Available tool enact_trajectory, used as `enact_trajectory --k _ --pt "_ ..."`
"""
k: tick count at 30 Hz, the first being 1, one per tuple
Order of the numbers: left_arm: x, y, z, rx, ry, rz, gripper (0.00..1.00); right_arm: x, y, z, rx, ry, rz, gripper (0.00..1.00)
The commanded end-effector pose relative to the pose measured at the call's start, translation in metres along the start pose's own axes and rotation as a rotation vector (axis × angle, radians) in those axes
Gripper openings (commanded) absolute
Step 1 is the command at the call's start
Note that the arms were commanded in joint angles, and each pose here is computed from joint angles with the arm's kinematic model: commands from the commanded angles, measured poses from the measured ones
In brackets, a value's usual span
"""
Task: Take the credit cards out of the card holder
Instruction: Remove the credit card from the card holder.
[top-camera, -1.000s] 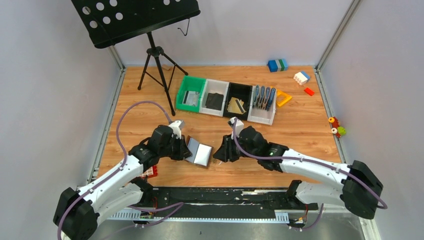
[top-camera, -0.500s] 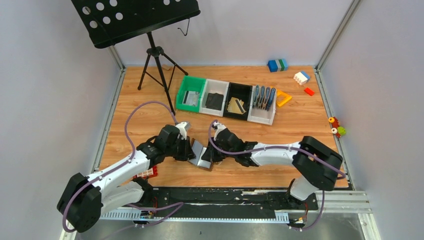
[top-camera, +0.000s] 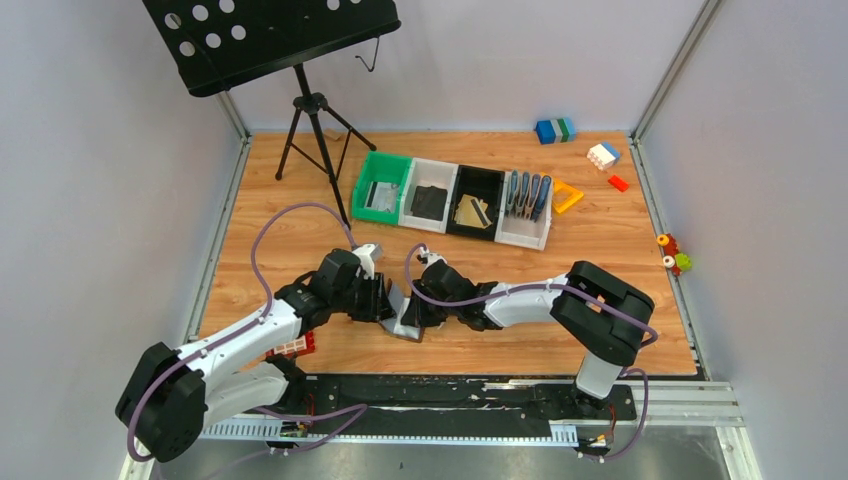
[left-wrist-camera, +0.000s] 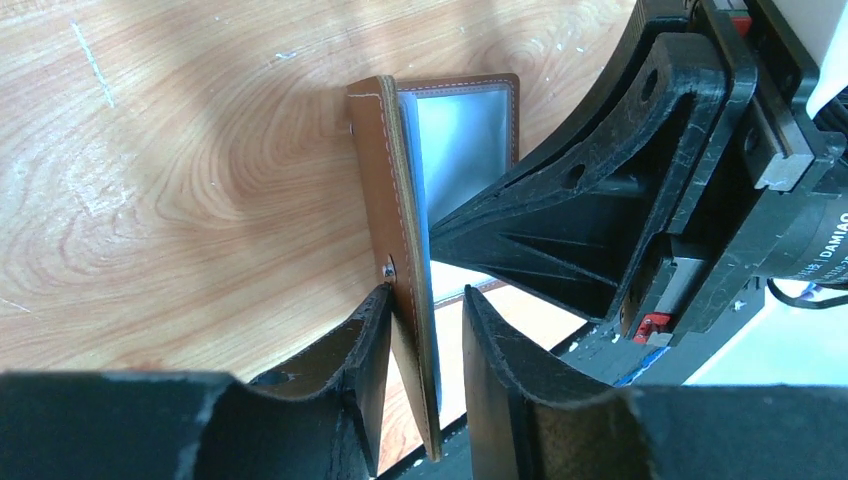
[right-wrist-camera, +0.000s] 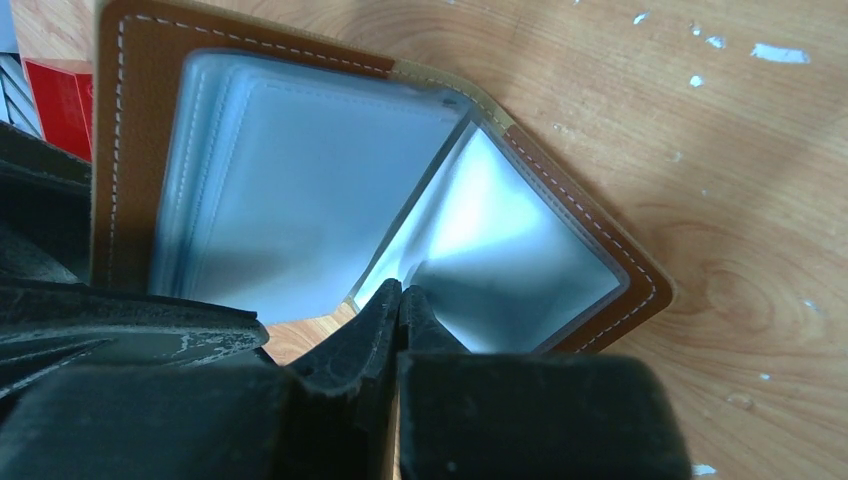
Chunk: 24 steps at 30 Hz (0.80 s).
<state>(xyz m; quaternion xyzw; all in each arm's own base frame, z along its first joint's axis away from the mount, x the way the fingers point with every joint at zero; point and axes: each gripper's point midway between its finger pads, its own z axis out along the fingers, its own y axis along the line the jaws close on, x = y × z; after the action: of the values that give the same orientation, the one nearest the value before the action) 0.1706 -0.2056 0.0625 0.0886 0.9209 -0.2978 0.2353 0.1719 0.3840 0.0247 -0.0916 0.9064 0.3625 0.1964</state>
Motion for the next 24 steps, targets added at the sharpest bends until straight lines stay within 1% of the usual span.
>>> enact_trajectory --k 1,4,7,10,12,17,21,24 --pt "-0.017 -0.016 -0.007 0.05 -0.05 0.017 0.39 -0.001 -0.001 0.004 0.006 -0.005 0.005 0.0" --pt "-0.018 -0.013 -0.009 0.032 -0.053 0.014 0.39 -0.001 0.0 0.004 0.001 -0.004 0.004 0.0" --pt "-0.021 -0.016 -0.014 0.044 -0.061 0.015 0.41 0.0 0.0 0.004 -0.005 -0.001 0.004 0.0" --pt "-0.023 -0.017 -0.017 0.049 -0.067 0.014 0.42 0.001 0.002 0.005 -0.014 0.003 0.003 0.0" --pt "-0.023 -0.017 -0.017 0.05 -0.066 0.013 0.4 0.001 0.004 0.005 -0.021 0.004 0.001 0.0" --pt "-0.022 -0.017 -0.015 0.061 -0.051 0.001 0.29 -0.001 0.005 0.005 -0.025 0.002 -0.004 0.0" --pt "-0.02 -0.02 -0.014 0.09 -0.045 -0.012 0.27 0.0 0.005 0.005 -0.023 0.005 -0.005 0.0" --pt "-0.02 -0.023 -0.013 0.118 -0.04 -0.026 0.22 0.001 0.004 0.005 -0.021 0.006 -0.005 0.0"
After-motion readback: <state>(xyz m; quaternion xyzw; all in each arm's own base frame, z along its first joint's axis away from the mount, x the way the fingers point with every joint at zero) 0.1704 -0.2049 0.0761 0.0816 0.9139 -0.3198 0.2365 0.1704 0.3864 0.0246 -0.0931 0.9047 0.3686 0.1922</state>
